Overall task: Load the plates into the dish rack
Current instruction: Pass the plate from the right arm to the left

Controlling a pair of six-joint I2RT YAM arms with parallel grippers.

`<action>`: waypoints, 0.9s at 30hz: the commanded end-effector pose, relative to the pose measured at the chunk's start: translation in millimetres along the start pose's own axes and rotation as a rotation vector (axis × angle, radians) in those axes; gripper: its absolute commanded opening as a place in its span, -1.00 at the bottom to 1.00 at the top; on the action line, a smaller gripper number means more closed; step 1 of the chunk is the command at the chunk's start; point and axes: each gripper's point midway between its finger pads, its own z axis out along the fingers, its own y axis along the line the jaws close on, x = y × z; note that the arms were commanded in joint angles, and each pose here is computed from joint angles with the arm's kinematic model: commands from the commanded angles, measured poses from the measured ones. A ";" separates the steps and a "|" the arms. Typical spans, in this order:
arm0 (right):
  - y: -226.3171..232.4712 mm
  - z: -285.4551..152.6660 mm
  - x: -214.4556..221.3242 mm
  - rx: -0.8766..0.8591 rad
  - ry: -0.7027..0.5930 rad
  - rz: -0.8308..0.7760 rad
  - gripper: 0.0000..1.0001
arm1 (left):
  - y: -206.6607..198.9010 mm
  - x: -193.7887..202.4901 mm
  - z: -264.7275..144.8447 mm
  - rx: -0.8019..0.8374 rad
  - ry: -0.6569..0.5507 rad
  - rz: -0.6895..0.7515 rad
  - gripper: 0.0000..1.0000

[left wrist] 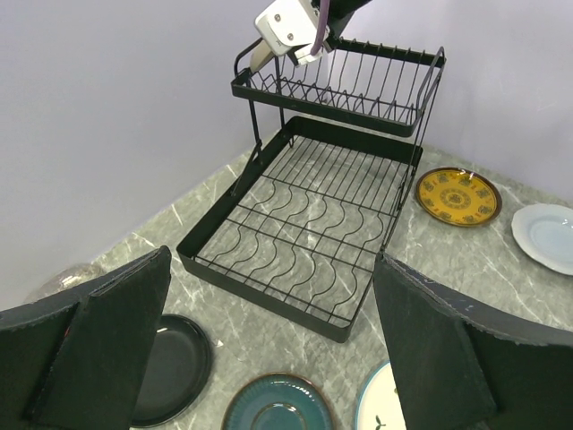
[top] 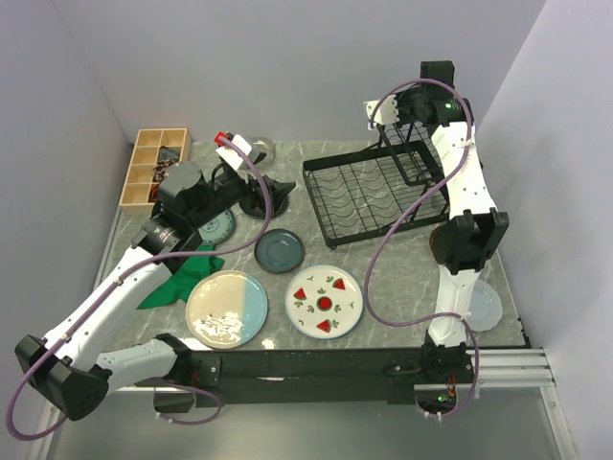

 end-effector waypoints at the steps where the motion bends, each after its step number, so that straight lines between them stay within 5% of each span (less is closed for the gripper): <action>1: -27.4 4.8 7.9 0.112 0.024 -0.011 -0.96 | -2.9 -21.8 -0.5 0.018 -0.065 -0.024 0.99; 27: -32.1 19.0 17.2 0.148 0.065 -0.040 -0.79 | -1.7 -23.0 -0.6 0.027 -0.070 -0.043 0.99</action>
